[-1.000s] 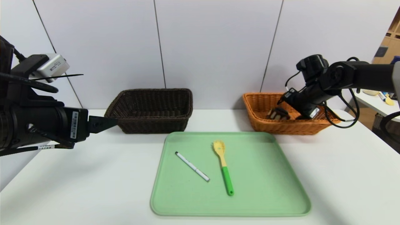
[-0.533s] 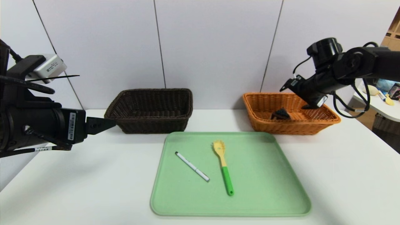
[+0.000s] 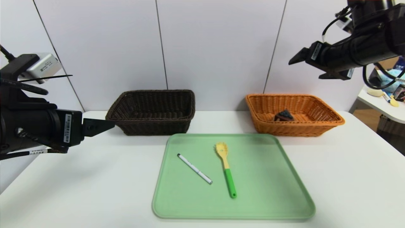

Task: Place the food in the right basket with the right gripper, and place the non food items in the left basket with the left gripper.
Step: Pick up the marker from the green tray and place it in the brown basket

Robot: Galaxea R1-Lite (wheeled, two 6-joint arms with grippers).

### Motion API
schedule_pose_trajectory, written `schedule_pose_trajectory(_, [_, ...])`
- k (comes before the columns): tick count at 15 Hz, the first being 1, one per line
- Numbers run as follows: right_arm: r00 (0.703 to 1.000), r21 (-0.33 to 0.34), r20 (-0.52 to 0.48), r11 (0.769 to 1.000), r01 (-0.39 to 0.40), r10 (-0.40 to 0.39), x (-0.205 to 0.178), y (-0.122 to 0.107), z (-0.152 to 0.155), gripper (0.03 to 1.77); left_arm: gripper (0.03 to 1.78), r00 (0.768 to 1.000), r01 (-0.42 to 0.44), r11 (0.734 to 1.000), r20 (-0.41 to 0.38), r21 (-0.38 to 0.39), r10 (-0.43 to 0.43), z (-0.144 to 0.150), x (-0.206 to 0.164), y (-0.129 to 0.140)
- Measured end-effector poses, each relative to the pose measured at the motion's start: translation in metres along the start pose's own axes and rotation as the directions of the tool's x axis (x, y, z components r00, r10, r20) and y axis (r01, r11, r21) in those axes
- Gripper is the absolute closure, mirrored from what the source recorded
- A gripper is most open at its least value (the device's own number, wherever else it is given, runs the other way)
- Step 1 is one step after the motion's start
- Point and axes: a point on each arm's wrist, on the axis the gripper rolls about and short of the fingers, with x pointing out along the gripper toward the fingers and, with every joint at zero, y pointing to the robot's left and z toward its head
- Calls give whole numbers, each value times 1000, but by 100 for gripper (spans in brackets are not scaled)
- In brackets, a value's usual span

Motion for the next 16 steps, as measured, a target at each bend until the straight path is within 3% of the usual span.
schedule_pose_trajectory(2, [995,-161,-96,986,-36,20,-40,13,-16,13,12,1000,-14,1000,10,0,14,-1,-5,1])
schedule_pose_trajectory(4, [974,-308,-227,947,-88,17,-76,20,-39,12,12,1000,-18,1000,15,2,18,-5,-10,2])
schedule_pose_trajectory(6, [948,-395,-319,910,-128,-5,-98,20,-59,11,12,1000,-18,1000,15,3,18,-9,-14,3])
schedule_pose_trajectory(12, [923,-451,-383,878,-159,-29,-115,8,-83,11,12,1000,-10,1000,2,15,10,-20,-17,3])
schedule_pose_trajectory(14, [904,-466,-421,872,-147,-72,-110,0,-95,11,12,1000,-2,1000,-13,26,3,-23,-15,0])
schedule_pose_trajectory(16, [907,-473,-408,874,-109,-108,-101,-7,-103,11,12,1000,-3,999,-13,34,3,-21,-12,-3])
